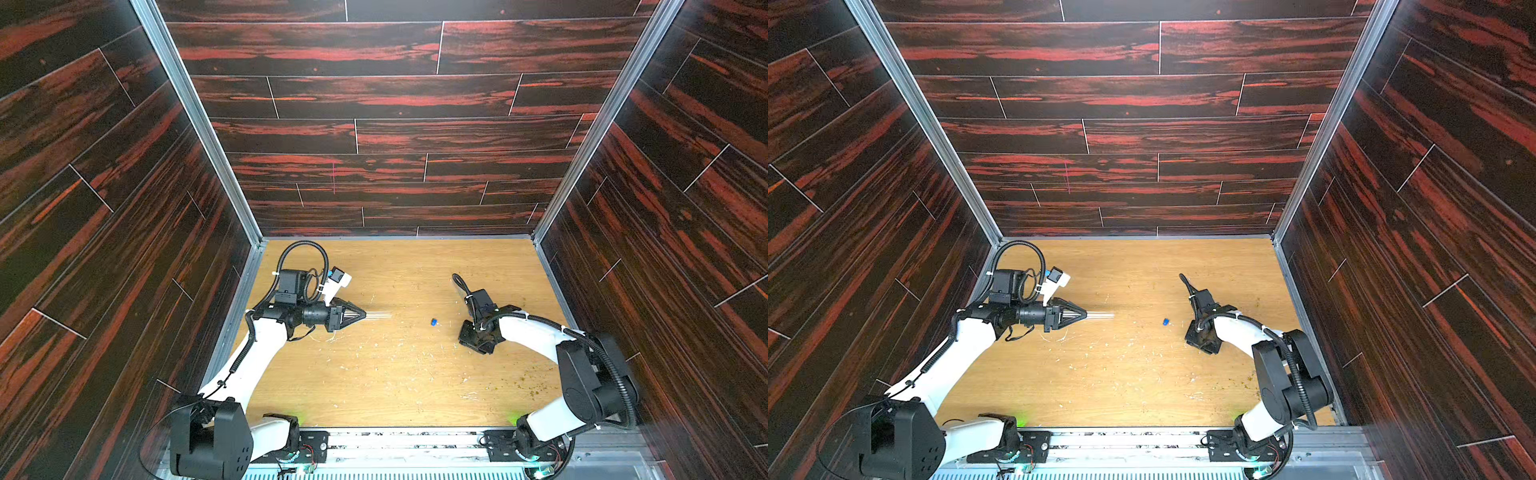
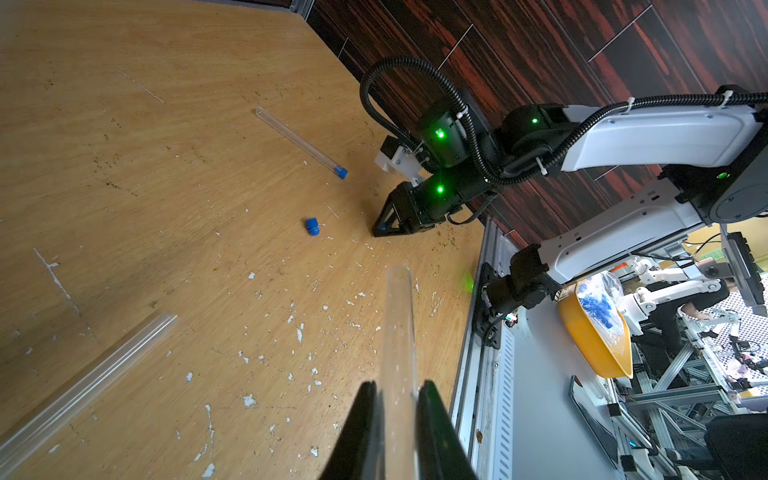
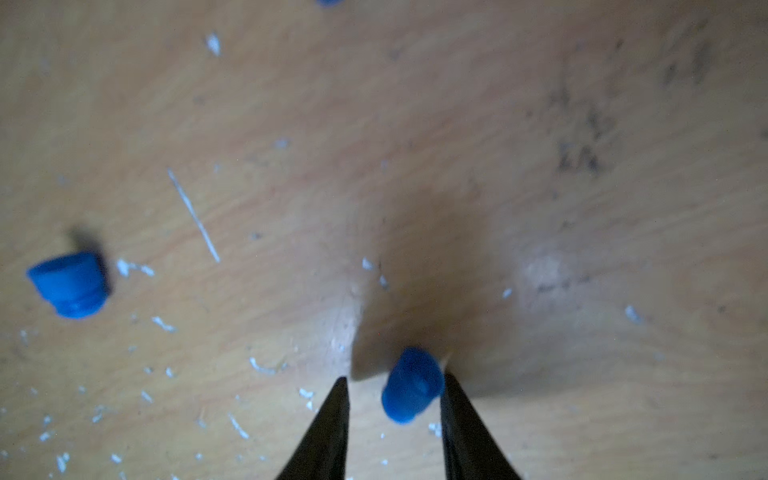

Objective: Insert stoppers into test tubes
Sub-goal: Pick up the stopper from the center of the board.

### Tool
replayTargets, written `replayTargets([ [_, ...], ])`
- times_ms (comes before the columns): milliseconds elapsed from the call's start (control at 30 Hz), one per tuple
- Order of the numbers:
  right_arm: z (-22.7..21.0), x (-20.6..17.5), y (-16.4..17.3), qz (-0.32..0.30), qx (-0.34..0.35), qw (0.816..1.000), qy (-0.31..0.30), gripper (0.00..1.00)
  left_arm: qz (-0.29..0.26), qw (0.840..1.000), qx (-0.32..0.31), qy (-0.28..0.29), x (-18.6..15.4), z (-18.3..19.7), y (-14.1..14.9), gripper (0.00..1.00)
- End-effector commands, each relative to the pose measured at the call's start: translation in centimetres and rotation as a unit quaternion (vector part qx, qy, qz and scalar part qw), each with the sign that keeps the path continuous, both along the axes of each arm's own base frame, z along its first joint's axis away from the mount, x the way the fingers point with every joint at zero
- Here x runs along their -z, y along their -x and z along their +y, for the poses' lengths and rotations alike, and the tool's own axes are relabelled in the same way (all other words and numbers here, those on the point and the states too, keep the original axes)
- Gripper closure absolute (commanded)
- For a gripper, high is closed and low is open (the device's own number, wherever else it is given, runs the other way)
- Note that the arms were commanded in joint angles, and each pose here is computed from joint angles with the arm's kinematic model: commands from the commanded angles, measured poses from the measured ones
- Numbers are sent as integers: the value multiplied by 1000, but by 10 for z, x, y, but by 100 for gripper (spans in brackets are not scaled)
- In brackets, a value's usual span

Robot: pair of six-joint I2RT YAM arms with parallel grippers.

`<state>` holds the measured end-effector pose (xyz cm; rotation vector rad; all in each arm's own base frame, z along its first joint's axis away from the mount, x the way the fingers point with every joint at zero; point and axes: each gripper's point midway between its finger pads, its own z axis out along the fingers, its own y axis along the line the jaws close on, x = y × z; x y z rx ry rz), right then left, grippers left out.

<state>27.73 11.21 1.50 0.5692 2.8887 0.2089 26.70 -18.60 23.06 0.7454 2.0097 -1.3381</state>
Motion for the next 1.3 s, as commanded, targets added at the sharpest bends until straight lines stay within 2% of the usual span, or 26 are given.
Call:
replayTargets([
  [0,-12,15,3,22,6,999,27,62,-9,1000,2,3,0,1,3,100],
  [533,-15,19,3,30,-5,999,35,70,-10,1000,1,1,0,1,3,100],
  [1267,-20,15,9,71,-116,988,75,67,-11,1000,-2,1,0,2,3,100],
])
